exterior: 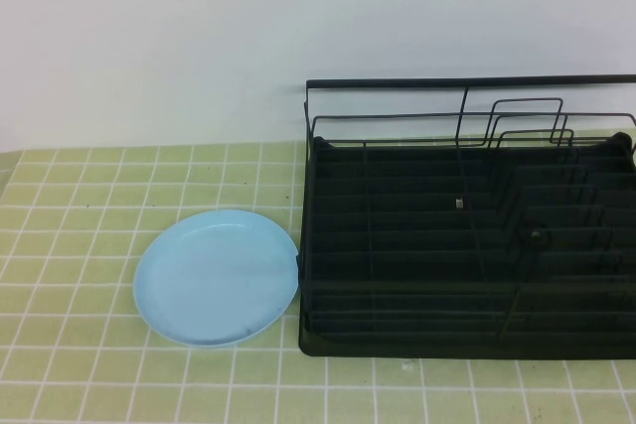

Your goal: Place plate on rack

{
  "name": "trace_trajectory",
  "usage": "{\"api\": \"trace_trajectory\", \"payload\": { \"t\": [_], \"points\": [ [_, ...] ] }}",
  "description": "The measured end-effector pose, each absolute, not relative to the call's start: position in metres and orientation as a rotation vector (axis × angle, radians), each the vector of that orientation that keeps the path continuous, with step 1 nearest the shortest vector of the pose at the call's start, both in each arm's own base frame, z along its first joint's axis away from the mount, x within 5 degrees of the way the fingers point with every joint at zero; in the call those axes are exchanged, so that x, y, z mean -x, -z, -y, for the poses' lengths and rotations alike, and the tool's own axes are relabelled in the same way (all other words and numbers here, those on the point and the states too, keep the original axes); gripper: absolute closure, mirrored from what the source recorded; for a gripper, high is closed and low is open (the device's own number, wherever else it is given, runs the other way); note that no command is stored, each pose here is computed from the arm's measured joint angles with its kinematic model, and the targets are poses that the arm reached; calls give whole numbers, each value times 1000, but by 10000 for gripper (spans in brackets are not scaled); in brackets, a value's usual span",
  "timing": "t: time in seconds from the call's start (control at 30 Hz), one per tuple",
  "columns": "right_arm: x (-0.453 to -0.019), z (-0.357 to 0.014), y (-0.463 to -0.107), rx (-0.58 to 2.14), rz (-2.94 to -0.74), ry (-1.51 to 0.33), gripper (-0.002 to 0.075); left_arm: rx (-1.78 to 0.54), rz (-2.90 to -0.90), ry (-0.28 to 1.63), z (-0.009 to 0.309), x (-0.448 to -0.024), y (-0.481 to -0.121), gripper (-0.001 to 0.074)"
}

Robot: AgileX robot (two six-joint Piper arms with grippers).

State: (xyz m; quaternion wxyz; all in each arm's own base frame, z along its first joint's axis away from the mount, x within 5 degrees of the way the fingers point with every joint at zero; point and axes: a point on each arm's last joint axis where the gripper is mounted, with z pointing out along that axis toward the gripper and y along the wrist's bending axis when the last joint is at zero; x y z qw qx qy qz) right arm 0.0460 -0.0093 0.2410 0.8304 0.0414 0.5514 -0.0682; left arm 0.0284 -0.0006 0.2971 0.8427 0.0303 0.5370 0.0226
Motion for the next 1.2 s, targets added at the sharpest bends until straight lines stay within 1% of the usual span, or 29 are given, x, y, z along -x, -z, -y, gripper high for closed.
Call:
{"api": "trace_trajectory", "payload": {
  "t": [0.1, 0.2, 0.27, 0.37, 0.47, 0.57, 0.63, 0.73, 0.8, 0.93, 0.97, 1.0, 1.07, 1.13, 1.2],
  "points": [
    [-47, 4, -245, -39, -1384, 119, 729, -67, -1193, -40, 1, -27, -300, 735],
    [-41, 1, -253, -8, -1520, 97, 729, -67, -1197, -40, 1, -27, -299, 735],
    [-37, -1, -260, 18, -1583, 94, 729, -48, -1230, -5, 1, -28, -297, 735],
    [-36, -4, -260, 41, -1750, 63, 729, -23, -1256, 39, 2, -29, -295, 735],
    [-47, -7, -259, 59, -1817, 8, 729, -12, -1341, 89, 3, -30, -298, 735],
    [-58, -11, -255, 114, -1898, -43, 729, -21, -1480, 130, 7, -34, -312, 735],
    [-67, -14, -251, 167, -1953, -80, 729, -24, -1607, 172, 10, -42, -323, 735],
    [-77, -18, -245, 228, -2030, -140, 729, -34, -1824, 233, 15, -66, -338, 735],
    [-81, -21, -243, 266, -2054, -172, 729, -40, -1934, 262, 18, -83, -349, 734],
    [-85, -23, -241, 302, -2082, -198, 729, -95, -2029, 249, 21, -125, -373, 730],
    [-85, -23, -241, 302, -2082, -198, 729, -107, -2055, 244, 22, -137, -375, 719],
    [-85, -23, -241, 302, -2082, -198, 729, -121, -2080, 244, 23, -148, -378, 689],
    [-85, -23, -241, 303, -2080, -197, 729, -144, -2136, 243, 24, -167, -381, 591],
    [-85, -23, -241, 303, -2080, -197, 729, -161, -2219, 266, 26, -187, -381, 444],
    [-85, -23, -241, 303, -2080, -197, 729, -174, -2290, 288, 29, -205, -379, 332]
  ]
}}
